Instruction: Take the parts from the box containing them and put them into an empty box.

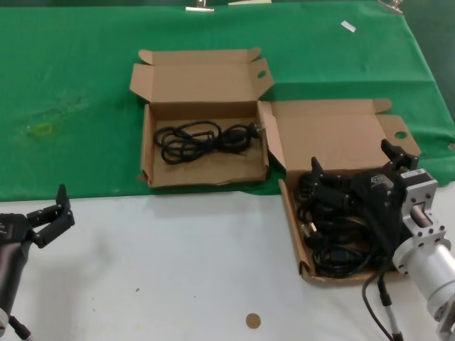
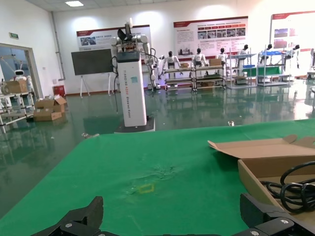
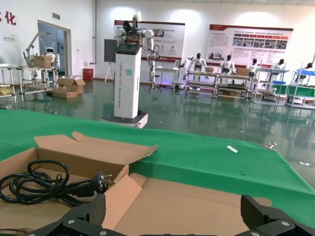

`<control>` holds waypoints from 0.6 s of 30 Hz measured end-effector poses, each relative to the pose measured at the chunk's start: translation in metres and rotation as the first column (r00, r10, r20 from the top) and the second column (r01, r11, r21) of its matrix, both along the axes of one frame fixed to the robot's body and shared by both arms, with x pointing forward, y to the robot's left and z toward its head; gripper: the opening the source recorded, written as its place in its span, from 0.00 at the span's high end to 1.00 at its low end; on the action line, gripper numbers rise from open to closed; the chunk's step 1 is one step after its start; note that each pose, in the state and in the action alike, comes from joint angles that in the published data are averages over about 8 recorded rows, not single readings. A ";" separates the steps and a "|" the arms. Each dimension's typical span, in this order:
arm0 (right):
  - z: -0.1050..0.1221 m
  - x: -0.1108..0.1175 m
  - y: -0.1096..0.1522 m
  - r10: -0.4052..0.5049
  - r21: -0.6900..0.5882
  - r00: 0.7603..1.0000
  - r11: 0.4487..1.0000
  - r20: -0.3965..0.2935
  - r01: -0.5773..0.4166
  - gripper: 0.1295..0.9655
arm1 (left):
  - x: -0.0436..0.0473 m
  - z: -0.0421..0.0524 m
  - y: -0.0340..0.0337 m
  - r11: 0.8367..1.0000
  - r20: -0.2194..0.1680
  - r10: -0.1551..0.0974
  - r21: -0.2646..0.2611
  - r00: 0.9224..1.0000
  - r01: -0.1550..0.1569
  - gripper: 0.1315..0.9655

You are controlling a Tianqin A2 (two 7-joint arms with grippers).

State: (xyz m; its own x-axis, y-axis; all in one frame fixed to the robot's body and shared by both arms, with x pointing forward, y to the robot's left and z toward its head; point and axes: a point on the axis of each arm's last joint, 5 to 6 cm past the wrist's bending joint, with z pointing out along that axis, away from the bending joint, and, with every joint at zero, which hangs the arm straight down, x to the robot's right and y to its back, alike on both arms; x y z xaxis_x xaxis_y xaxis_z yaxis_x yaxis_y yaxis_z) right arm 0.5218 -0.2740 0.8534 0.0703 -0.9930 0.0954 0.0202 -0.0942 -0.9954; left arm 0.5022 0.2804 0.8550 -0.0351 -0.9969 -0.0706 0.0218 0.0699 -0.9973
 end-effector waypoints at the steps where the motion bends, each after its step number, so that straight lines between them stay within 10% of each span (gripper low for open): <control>1: 0.000 0.000 0.000 0.000 0.000 1.000 1.000 0.000 0.000 0.00 | 0.0000 0.0000 0.0000 1.000 0.000 0.000 0.000 1.000 0.000 0.00; 18: 0.000 0.000 0.000 0.000 0.000 1.000 1.000 0.000 0.000 0.00 | 0.0000 0.0000 0.0000 1.000 0.000 0.000 0.000 1.000 0.000 0.00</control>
